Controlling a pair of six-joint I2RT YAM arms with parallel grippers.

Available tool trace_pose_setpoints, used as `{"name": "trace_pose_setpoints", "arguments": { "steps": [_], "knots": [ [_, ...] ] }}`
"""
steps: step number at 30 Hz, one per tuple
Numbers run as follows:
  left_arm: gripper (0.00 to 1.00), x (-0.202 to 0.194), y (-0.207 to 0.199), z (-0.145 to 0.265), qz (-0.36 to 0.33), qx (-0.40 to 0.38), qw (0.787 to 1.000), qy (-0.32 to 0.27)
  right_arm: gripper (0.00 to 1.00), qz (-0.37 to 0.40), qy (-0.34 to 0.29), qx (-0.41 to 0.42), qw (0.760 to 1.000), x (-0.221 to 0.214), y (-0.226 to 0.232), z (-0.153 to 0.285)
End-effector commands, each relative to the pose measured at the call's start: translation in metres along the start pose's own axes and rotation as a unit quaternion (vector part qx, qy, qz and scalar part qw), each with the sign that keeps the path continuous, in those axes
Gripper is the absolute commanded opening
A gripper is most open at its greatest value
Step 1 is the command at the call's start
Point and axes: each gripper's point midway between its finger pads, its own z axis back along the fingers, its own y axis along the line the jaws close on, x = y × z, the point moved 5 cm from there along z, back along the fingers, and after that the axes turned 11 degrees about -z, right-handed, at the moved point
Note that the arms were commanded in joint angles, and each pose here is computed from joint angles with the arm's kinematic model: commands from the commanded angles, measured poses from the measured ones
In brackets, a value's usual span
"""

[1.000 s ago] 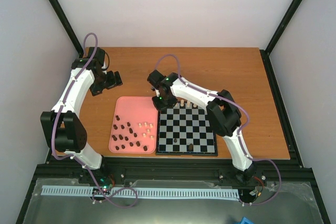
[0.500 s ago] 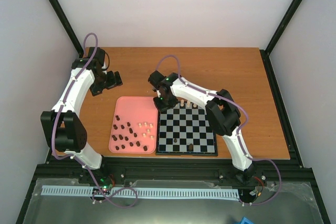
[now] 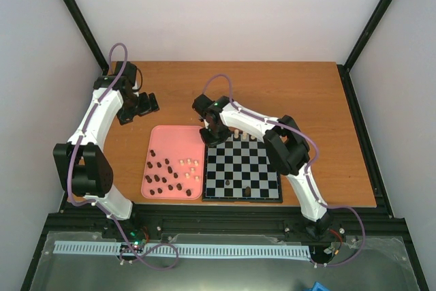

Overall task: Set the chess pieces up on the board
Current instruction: Place the chess piece on the chessboard.

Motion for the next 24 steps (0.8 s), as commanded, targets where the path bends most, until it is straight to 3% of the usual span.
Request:
{"name": "trace_pose_setpoints", "arguments": {
  "steps": [1,6,16,24],
  "knots": [
    [1.00,0.011,0.000,0.006,-0.005,0.000,1.000,-0.019,0.08,-0.005,0.004,-0.013,1.000,0.001,-0.004,-0.003],
    [1.00,0.012,0.000,0.006,-0.005,0.000,1.000,-0.020,0.14,-0.005,0.005,-0.018,1.000,0.001,-0.005,-0.004],
    [1.00,0.014,-0.001,0.006,-0.005,0.000,1.000,-0.021,0.43,0.008,-0.009,0.007,1.000,0.005,0.003,0.013],
    [1.00,0.015,-0.001,0.007,-0.005,0.002,1.000,-0.022,0.51,0.058,-0.010,0.037,0.998,-0.011,0.014,0.059]
  ]
}}
